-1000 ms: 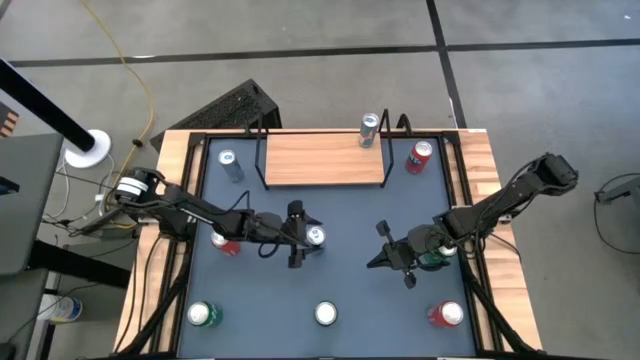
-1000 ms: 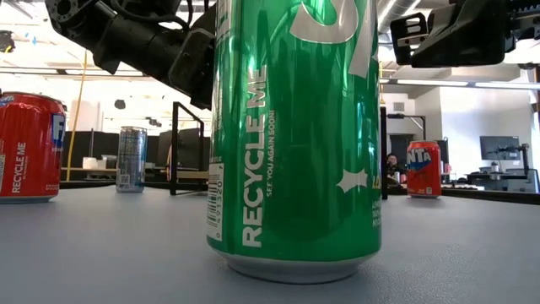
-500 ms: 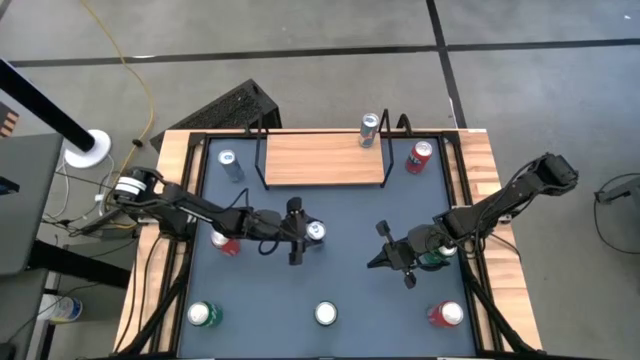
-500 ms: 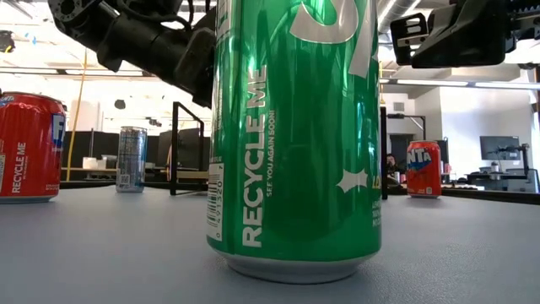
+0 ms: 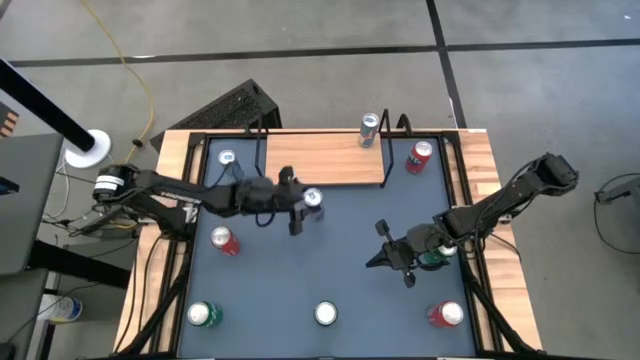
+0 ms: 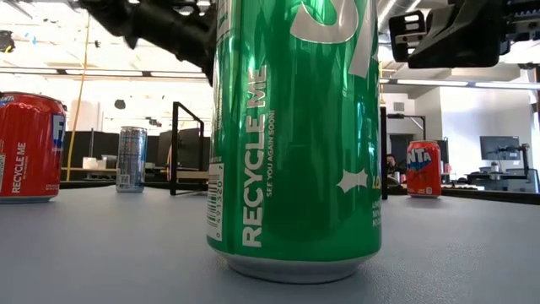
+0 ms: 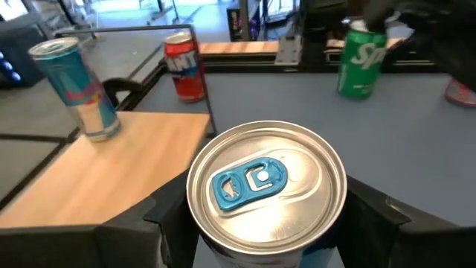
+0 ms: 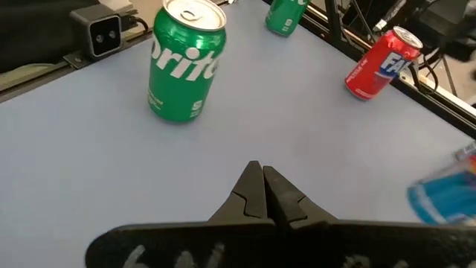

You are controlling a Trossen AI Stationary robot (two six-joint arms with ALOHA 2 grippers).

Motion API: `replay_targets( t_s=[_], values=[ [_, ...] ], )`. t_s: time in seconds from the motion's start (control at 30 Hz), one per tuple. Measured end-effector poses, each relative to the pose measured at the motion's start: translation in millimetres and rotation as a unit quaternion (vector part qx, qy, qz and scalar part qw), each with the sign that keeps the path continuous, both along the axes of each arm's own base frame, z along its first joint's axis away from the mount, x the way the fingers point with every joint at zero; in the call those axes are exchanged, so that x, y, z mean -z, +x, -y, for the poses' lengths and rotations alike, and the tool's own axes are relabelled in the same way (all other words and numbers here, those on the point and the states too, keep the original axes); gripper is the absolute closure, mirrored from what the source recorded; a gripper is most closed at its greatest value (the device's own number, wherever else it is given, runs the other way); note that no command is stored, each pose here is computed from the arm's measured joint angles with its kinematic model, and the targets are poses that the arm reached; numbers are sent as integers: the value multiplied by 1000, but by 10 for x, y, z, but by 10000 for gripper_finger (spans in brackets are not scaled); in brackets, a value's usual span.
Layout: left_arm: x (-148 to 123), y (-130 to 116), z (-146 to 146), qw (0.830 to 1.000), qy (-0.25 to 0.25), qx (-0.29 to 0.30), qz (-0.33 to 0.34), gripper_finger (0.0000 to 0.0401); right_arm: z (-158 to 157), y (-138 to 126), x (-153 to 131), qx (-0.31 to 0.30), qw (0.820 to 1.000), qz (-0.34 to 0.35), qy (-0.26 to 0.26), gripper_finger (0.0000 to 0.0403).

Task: Place canned beverage on shelf
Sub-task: Put the bottom blue soda can on the shelf aligned with the other blue soda can

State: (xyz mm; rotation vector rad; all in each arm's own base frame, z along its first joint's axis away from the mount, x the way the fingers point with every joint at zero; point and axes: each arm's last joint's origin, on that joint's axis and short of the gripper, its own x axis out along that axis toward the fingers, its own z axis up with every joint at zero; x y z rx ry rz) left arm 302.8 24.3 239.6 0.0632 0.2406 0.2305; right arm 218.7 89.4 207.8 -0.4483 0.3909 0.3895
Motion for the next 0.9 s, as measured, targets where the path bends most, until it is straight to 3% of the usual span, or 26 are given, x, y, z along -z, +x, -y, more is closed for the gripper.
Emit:
replay_targets(
  t_s=[0.17,0.37,0.9],
  values=[
    [-375,165,-333,999,23,20,20,177,67,17,-20,17,1000,4,0,403],
    [-749,369,-733,998,33,13,50,177,156,-107,-169,79,996,28,-22,403],
    [-509,1407,-1624,1000,1,18,0,177,405,-689,-771,119,978,170,36,403]
  ],
)
